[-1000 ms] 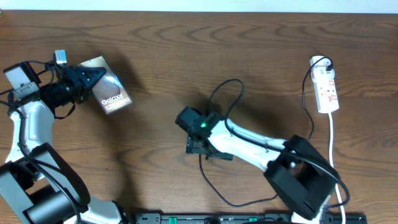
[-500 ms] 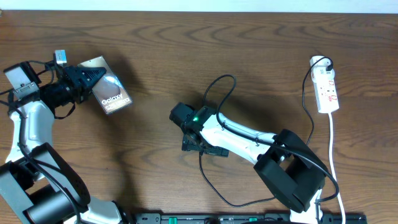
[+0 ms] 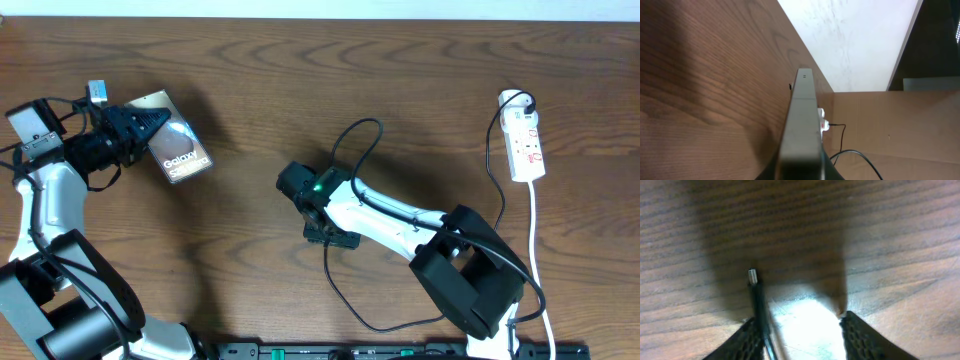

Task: Plug charger to phone and switch on socket
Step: 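Close the right gripper on the cable plug and lift it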

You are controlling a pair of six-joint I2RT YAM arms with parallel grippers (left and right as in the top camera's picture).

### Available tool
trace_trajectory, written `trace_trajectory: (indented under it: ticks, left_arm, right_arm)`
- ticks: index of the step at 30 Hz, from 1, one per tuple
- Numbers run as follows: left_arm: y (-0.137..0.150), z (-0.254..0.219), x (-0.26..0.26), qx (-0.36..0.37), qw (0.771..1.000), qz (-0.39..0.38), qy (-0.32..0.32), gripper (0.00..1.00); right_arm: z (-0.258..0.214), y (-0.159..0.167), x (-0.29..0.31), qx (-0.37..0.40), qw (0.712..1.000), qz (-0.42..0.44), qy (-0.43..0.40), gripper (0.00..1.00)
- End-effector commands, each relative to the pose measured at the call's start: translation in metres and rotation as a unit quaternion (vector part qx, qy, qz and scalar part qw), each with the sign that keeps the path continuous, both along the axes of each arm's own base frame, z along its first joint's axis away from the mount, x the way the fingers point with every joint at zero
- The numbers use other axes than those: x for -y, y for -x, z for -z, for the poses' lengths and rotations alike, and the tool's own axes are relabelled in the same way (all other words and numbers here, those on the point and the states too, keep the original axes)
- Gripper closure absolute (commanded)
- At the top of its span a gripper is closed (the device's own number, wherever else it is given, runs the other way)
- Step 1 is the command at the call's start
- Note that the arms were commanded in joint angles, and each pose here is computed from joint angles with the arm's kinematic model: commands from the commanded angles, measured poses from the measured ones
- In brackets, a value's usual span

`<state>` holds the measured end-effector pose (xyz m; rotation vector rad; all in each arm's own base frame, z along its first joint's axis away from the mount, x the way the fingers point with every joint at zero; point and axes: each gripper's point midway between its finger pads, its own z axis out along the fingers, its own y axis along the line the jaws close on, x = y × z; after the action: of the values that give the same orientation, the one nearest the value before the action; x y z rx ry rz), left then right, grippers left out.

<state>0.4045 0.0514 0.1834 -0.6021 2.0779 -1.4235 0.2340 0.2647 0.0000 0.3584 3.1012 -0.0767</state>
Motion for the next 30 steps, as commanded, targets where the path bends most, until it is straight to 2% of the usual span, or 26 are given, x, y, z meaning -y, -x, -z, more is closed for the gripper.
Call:
trace_trajectory:
  ticks: [1,3,7,11,16,21,27,30]
  left_arm:
    - [0.004,-0.013,0.004,0.023,1.0,0.014,0.005,0.92]
    - [0.004,-0.013,0.004,0.023,1.0,0.014,0.005,0.92]
    - [0.004,-0.013,0.004,0.023,1.0,0.014,0.005,0.92]
    - [0.004,-0.013,0.004,0.023,1.0,0.014,0.005,0.92]
    - [0.004,-0.013,0.004,0.023,1.0,0.014,0.005,0.92]
    - [0.004,-0.013,0.004,0.023,1.0,0.014,0.005,0.93]
    - [0.004,-0.013,0.004,0.023,1.0,0.014,0.005,0.93]
    - [0.004,-0.013,0.004,0.023,1.0,0.014,0.005,0.92]
  right_arm:
    - [0.003,-0.004,0.001,0.002,1.0,0.007,0.006,0.61]
    - [0.003,-0.004,0.001,0.002,1.0,0.007,0.006,0.66]
    - [0.003,-0.004,0.001,0.002,1.0,0.007,0.005,0.67]
    - [0.003,-0.008,0.0,0.005,1.0,0.011,0.001,0.59]
    - [0.003,-0.021,0.006,0.012,0.999,0.033,-0.005,0.59]
    - [0.003,-0.025,0.012,0.009,0.999,0.044,-0.007,0.68]
    - [0.003,-0.024,0.011,0.008,0.999,0.042,-0.006,0.68]
    - [0.003,-0.024,0.011,0.008,0.999,0.042,-0.006,0.75]
